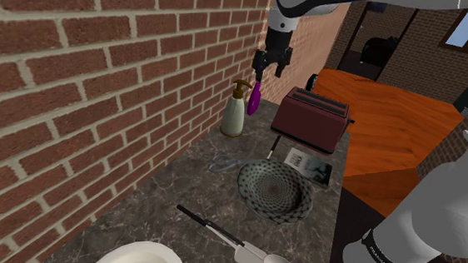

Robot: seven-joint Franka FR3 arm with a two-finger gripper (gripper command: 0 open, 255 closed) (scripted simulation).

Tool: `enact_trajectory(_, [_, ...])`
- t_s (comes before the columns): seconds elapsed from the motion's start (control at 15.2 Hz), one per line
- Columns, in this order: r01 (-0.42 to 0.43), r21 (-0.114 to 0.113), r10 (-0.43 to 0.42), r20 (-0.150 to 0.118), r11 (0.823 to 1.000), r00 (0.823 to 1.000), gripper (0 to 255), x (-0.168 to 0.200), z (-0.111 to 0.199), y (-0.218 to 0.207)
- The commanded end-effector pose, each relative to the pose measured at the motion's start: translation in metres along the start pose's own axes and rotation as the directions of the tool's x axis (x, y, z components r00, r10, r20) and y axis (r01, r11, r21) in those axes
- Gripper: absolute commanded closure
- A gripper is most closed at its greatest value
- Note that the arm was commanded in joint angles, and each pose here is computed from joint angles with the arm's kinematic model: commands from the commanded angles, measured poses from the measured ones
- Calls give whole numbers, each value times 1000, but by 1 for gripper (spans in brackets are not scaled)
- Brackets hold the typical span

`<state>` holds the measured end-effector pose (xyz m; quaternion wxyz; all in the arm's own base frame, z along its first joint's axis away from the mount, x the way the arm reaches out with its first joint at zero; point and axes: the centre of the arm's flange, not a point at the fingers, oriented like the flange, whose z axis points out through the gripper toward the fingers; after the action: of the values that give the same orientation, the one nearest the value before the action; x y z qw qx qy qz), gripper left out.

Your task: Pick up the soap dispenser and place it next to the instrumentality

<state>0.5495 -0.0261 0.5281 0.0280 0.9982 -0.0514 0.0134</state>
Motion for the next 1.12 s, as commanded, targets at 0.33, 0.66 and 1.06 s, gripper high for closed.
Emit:
enact_trajectory(0.33, [-14,4,14,17,1000,1000,0,86,37,-2])
enact_trajectory(0.66, [-24,6,24,29,1000,999,0,148,63,-4])
enact_trajectory(1.06, [-26,6,26,31,1000,999,0,158,95,-5])
